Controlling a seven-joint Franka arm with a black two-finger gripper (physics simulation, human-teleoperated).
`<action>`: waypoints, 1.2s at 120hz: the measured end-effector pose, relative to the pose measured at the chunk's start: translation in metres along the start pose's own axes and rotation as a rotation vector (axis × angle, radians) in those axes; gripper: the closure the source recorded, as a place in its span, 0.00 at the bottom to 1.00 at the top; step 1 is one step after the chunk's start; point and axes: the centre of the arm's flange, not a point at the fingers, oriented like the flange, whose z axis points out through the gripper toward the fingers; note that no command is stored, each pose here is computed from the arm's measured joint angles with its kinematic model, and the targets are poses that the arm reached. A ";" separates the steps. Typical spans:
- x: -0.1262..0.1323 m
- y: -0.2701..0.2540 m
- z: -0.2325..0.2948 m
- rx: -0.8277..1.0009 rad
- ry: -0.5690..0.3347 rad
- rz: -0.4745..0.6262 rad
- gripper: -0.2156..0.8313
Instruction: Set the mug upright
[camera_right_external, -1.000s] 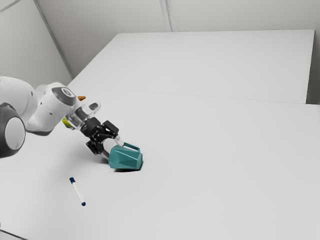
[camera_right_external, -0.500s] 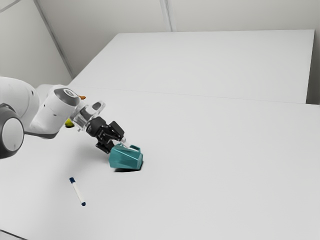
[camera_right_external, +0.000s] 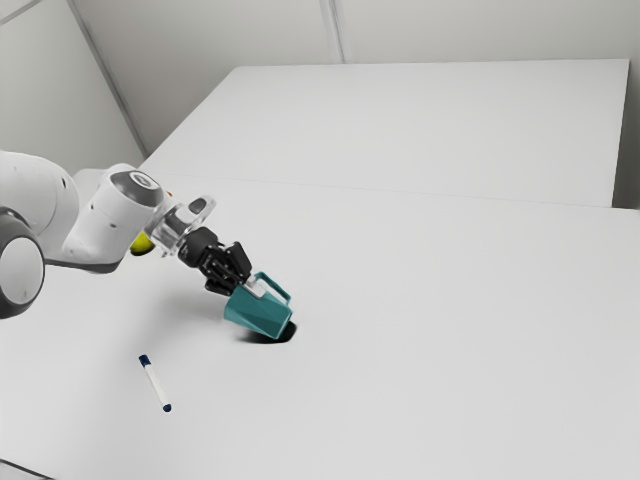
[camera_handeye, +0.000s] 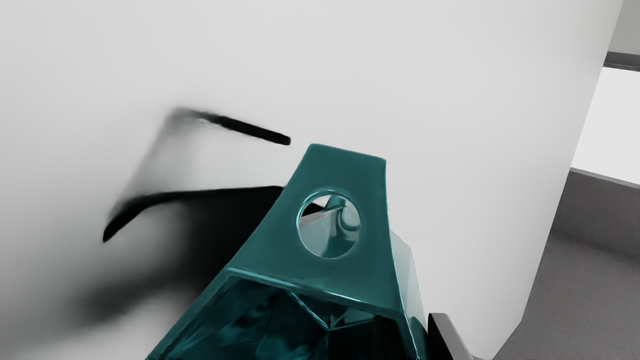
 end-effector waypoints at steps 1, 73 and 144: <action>0.000 0.000 0.000 0.000 0.000 0.000 0.88; -0.028 0.148 -0.010 0.493 -0.067 0.366 0.95; -0.012 0.166 0.068 1.112 -0.019 0.467 0.96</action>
